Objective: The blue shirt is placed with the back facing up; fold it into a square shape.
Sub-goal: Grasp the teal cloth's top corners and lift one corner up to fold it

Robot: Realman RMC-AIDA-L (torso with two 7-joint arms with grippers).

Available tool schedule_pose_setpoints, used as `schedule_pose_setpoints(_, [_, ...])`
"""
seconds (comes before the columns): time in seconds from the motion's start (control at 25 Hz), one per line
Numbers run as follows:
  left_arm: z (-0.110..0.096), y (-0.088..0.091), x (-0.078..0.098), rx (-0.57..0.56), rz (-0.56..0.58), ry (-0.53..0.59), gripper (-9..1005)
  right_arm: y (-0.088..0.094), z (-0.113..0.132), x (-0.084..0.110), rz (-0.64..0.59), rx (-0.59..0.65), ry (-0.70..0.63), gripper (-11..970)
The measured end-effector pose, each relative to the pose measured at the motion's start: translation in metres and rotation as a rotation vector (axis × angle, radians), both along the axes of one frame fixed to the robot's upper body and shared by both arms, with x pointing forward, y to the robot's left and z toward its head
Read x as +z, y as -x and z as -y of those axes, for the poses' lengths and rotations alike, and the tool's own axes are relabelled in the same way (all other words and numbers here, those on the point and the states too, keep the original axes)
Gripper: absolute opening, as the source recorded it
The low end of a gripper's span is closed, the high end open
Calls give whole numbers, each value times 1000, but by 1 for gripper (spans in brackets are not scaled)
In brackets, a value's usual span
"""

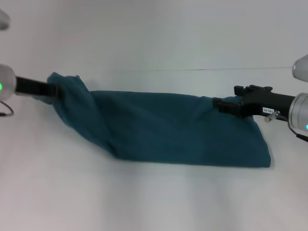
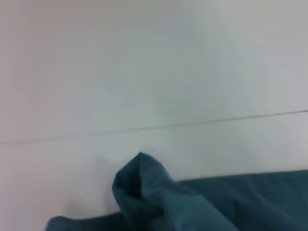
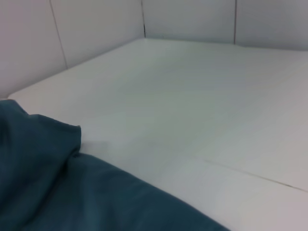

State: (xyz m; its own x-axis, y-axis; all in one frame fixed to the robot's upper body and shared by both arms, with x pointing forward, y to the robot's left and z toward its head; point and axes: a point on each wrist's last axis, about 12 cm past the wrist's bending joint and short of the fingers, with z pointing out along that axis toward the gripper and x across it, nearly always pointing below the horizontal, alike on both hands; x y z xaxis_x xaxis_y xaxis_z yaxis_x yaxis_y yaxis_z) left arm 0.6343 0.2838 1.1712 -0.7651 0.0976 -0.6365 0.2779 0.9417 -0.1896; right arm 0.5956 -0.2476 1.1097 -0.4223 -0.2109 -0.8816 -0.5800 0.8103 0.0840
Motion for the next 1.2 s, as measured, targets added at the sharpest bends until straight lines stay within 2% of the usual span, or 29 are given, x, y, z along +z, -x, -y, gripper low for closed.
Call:
schedule_pose_setpoints(0.04, [-3,-1,7,0,4,-2,86,0,-1,-2,5,2,-5,869])
schedule_pose_setpoints(0.24, [-16,-5,49,-12,34,3,91,-5,-10,-14,31,28,-40,711])
schedule_pose_setpoints(0.4, [-12,-10,74,-55,50,37,95,-16,-26,-32,89,24,-77,605])
schedule_pose_setpoints(0.68, [-4,-14,98,-122,88,126,101,-31,-60,-42,163,55,-80,434])
schedule_pose_setpoints(0.88, [7,-15,110,-186,109,181,106,-39,-92,-40,166,137,-40,197])
schedule_pose_setpoints(1.12, [20,-11,116,-255,110,229,111,-44,-112,-32,172,202,-25,-1])
schedule_pose_setpoints(1.2, [23,-10,118,-277,112,251,113,-44,-119,-31,157,237,-7,-1])
